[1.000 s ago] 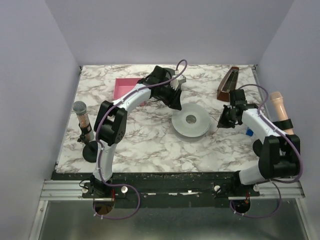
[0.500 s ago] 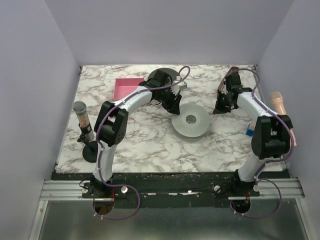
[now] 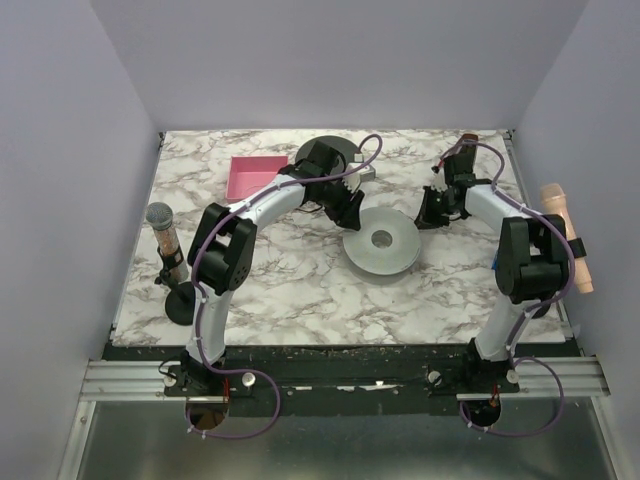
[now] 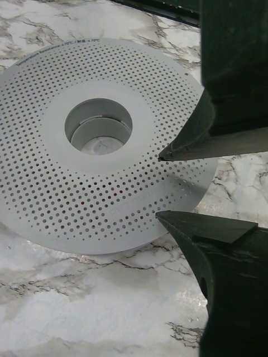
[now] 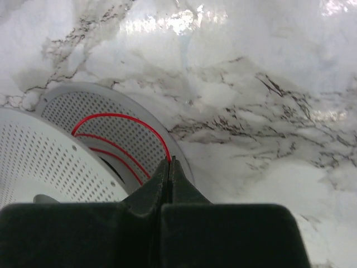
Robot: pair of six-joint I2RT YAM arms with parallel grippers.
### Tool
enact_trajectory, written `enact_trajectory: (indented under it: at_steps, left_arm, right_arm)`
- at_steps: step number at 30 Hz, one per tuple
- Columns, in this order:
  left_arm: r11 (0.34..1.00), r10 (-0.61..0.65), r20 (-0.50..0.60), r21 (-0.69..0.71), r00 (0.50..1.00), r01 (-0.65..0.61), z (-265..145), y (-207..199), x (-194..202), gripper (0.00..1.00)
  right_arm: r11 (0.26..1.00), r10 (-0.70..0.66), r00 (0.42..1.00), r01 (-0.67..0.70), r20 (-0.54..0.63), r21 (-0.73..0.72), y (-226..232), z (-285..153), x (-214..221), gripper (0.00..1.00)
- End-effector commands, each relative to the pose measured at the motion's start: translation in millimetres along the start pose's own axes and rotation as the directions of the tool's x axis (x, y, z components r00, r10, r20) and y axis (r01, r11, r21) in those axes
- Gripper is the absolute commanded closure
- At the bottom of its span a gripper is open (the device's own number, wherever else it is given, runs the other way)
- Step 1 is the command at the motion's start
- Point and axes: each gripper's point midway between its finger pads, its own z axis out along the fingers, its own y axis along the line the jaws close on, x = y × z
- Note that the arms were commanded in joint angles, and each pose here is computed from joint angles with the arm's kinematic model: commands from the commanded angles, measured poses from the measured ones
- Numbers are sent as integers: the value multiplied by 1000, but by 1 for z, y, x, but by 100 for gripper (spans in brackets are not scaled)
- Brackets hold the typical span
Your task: Wrap the cables
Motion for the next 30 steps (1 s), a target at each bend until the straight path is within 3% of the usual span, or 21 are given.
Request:
enact_trajectory:
  at_steps: [1, 4, 10, 15, 19, 30]
  left_arm:
    - [1000, -3, -40, -28, 999, 1, 3, -1, 14, 51]
    - [999, -12, -42, -38, 999, 10, 5, 2, 15, 51]
    - [999, -12, -42, -43, 999, 10, 5, 3, 13, 52]
    - [999, -10, -41, -51, 999, 8, 3, 2, 10, 52]
    - [998, 7, -35, -68, 999, -10, -2, 3, 2, 51]
    - [994, 38, -3, -106, 999, -38, -14, 8, -24, 51]
  right_arm:
    - [991, -40, 999, 42, 16, -129, 20, 17, -8, 99]
    - [987, -49, 999, 47, -5, -155, 18, 26, 3, 99]
    - [987, -54, 998, 60, 42, -152, 22, 25, -13, 91]
    - [981, -46, 999, 42, -14, -191, 27, 34, -10, 85]
    - [979, -63, 998, 56, -29, -195, 26, 30, -4, 71]
    - [989, -137, 989, 139, 54, -44, 14, 1, -42, 55]
